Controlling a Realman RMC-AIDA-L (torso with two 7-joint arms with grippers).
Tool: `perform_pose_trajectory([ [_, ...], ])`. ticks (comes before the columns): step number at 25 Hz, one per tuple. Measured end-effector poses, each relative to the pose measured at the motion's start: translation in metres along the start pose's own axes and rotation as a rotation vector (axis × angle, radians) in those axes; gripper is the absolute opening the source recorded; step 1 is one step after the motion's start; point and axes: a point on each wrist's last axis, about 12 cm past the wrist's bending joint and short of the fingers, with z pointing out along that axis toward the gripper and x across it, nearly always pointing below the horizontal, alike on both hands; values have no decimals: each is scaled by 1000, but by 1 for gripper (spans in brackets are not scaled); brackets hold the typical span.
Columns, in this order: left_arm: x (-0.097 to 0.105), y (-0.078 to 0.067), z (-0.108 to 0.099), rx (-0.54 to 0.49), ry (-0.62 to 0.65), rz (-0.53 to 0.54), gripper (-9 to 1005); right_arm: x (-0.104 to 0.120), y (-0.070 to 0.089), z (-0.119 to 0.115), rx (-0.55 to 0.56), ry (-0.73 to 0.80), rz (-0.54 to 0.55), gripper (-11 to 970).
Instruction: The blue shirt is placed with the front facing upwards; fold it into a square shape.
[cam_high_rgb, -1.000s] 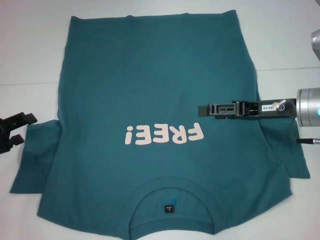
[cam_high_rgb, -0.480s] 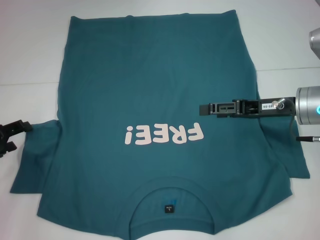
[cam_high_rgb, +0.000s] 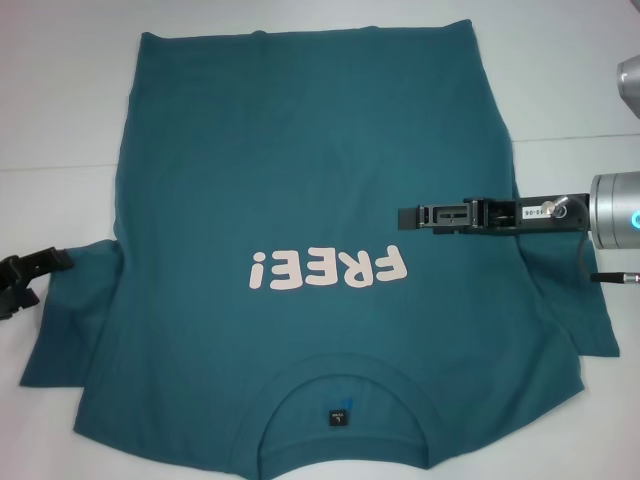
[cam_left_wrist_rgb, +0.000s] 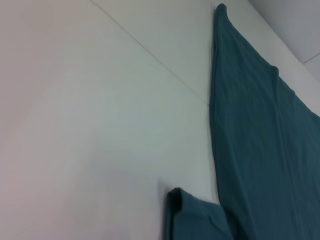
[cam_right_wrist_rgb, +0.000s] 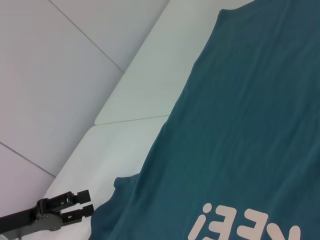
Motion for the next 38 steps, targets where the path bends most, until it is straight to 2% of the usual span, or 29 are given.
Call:
perform_pose_trajectory([
  [12, 8, -1, 5, 7, 34, 15, 752, 2, -2, -1, 2, -4, 7, 924],
  [19, 10, -7, 8, 27, 56, 19, 745, 3, -2, -2, 5, -5, 7, 924],
  [28, 4, -13, 9, 43, 69, -13, 735, 3, -3, -2, 6, -7, 6, 923],
  [34, 0, -19, 12, 28, 102, 17, 729, 2, -3, -2, 6, -11, 2, 923],
  [38, -1, -21, 13, 25, 110, 28, 575, 2, -3, -3, 5, -13, 0, 923],
])
